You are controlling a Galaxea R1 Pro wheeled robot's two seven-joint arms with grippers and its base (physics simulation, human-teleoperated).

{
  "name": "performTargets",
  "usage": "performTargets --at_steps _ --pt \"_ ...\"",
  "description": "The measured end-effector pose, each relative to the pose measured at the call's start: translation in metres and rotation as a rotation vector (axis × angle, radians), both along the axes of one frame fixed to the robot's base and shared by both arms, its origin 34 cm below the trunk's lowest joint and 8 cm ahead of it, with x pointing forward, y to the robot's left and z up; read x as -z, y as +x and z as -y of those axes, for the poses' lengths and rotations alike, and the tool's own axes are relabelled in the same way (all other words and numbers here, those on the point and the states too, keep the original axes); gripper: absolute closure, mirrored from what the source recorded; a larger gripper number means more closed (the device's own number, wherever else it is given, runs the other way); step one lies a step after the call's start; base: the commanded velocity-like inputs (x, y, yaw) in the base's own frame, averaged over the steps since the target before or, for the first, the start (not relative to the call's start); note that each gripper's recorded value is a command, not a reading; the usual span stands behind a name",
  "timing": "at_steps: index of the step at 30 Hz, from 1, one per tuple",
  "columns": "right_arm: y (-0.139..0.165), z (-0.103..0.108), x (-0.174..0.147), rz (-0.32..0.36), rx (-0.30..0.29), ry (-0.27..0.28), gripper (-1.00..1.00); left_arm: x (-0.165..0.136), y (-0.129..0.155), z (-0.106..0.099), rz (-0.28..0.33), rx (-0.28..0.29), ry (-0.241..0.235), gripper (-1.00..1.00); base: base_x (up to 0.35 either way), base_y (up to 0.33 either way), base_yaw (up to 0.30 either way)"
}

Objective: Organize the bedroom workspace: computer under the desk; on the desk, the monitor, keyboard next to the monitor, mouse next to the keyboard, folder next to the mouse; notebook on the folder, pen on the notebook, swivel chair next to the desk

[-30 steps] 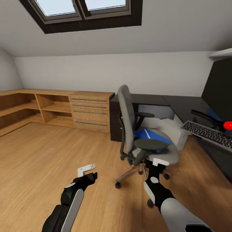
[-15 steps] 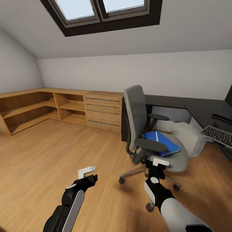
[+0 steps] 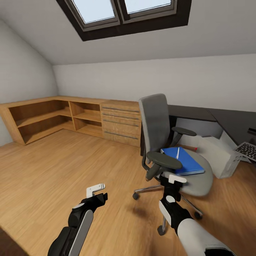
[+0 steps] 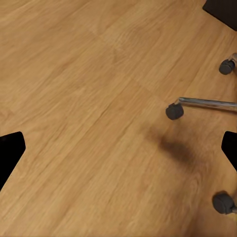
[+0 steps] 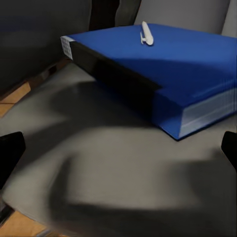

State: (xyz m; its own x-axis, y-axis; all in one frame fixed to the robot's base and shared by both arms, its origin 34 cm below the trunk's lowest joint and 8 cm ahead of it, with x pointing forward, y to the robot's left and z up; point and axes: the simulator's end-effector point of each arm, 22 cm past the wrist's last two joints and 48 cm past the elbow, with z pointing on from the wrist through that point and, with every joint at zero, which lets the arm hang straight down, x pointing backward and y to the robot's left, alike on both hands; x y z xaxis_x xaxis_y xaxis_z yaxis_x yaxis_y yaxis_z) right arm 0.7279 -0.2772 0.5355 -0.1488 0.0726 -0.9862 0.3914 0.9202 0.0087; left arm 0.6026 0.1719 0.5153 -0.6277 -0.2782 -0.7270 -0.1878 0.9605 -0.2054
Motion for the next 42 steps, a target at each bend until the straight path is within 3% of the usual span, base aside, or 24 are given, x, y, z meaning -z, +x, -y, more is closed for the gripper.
performTargets --at_steps 35,38,39,42 --pt "-0.001 0.007 -0.022 0.034 0.012 0.000 -1.00 -0.020 0.002 -0.004 0.041 -0.010 -0.005 -1.00 0.000 0.000 -0.203" --pt "-0.001 0.008 -0.023 0.036 0.014 0.002 -1.00 -0.021 0.002 -0.008 0.044 -0.014 0.000 -1.00 0.000 0.000 -0.210" --pt "-0.001 0.011 -0.025 0.042 0.024 0.009 -1.00 -0.020 0.002 -0.020 0.040 -0.033 0.002 -1.00 0.000 0.000 -0.210" --pt "-0.004 0.023 -0.025 0.053 0.060 0.041 -1.00 -0.021 0.002 -0.023 0.041 -0.041 -0.001 -1.00 0.000 0.000 -0.210"
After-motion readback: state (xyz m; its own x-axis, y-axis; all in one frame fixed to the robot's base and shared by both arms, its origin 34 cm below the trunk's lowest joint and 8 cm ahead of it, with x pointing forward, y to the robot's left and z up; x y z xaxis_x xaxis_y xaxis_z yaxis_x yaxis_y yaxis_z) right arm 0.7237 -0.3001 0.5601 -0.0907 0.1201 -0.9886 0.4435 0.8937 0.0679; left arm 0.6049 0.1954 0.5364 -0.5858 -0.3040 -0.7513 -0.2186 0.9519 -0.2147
